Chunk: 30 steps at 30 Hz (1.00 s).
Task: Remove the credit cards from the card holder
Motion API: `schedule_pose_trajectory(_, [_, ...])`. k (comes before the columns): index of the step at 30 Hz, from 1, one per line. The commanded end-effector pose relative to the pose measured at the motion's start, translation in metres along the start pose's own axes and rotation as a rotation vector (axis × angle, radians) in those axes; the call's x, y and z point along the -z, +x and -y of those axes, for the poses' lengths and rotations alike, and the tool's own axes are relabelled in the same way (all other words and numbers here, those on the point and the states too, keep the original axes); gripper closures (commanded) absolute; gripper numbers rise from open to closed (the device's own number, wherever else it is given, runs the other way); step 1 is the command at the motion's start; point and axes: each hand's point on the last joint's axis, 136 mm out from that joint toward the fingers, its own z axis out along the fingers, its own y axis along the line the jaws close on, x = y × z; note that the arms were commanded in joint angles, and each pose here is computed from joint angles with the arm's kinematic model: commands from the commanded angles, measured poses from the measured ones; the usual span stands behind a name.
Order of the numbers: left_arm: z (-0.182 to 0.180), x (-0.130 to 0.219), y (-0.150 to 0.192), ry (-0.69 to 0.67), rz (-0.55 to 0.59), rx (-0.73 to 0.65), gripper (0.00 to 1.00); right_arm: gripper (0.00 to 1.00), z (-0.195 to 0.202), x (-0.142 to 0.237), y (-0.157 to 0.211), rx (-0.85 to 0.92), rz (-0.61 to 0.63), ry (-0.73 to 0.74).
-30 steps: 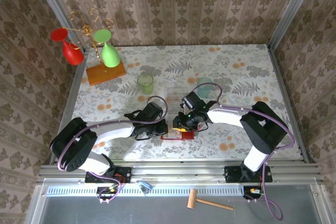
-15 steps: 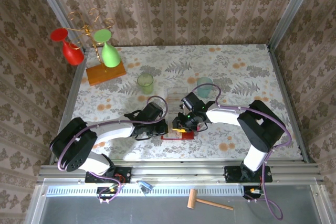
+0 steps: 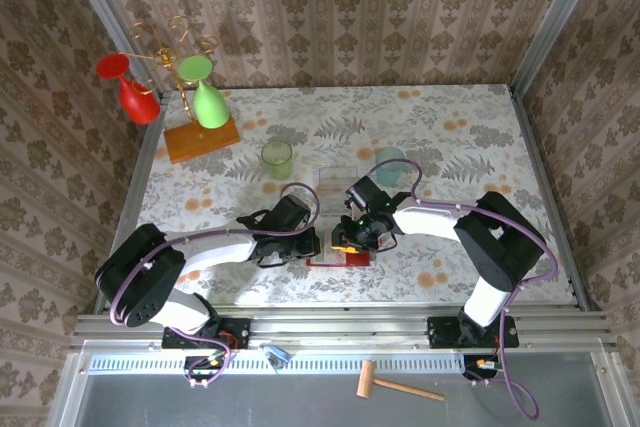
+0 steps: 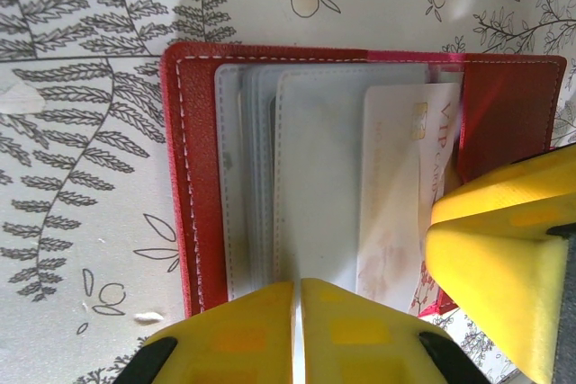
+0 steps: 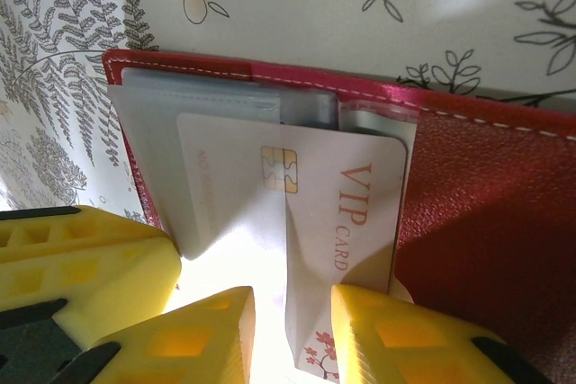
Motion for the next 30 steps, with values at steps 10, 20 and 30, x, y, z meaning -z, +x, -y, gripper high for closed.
schedule_pose_trajectory(10, [0.013,0.008,-0.007,0.003,0.002,-0.029,0.89,0.71,-0.011,0.023,-0.012,0.023,0.076,-0.032])
schedule_pose_trajectory(20, [0.035,0.010,-0.010,0.053,-0.011,-0.070,0.89,0.69,0.011,0.021,-0.012,-0.024,0.064,0.033])
schedule_pose_trajectory(30, [0.016,-0.010,0.003,0.011,-0.074,-0.048,0.89,0.68,0.015,0.010,-0.009,-0.031,0.027,0.035])
